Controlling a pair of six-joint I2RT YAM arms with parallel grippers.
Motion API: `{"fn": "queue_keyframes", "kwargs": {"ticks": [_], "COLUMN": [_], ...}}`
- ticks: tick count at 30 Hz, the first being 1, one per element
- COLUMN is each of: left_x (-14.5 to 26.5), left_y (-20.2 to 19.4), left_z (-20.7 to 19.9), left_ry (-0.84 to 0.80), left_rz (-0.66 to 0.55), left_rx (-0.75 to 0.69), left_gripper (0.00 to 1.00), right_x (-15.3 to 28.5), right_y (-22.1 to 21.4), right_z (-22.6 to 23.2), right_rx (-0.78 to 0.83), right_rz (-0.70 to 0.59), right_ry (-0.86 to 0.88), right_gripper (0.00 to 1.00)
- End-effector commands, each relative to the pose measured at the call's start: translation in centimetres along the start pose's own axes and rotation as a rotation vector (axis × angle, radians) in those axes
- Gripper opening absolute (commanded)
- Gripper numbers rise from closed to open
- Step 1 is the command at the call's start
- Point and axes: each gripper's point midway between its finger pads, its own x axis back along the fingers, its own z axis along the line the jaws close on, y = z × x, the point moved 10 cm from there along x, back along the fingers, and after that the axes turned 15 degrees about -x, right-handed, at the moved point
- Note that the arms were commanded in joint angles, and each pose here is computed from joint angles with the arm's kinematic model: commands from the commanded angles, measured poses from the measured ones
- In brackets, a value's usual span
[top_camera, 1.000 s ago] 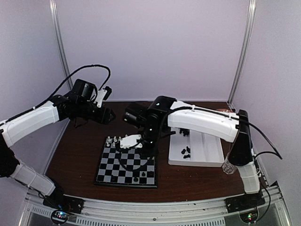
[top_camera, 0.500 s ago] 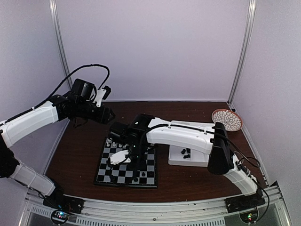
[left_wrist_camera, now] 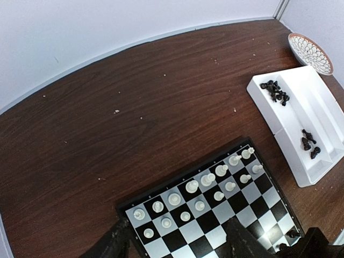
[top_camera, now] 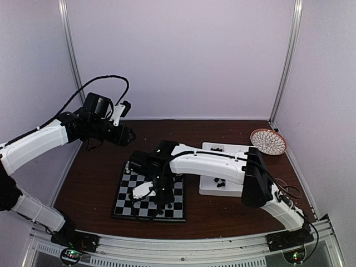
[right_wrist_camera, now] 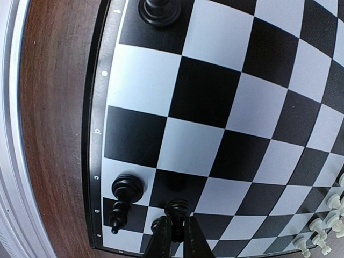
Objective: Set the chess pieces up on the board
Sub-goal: Place the pawn at c7.
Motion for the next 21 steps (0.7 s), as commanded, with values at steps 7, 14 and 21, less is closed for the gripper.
{"fn": "queue_keyframes", "kwargs": {"ticks": [7,14,21], "left_x": [1.1,1.1,1.04], "left_y": [1.19,1.2,1.18], "left_z": [0.37,0.36,0.35], "left_ry": [0.003,0.002,-0.001], "left_rz": [-0.06,-0.061,-0.06], "left_rx": [-0.003,-0.003,-0.002], "left_gripper": [0.61,0.61,0.61], "right_x": [-1.03,-1.29,-1.41], "right_y": [0.16,0.04,0.05], "right_z": [-0.1,0.07,0.16], "right_rx": [-0.003,0.001,-0.002], "right_rz": [0.015,0.02,0.02], "right_ry": [-0.001,0.018,0.033], "right_gripper": [0.07,0.08,0.08]}}
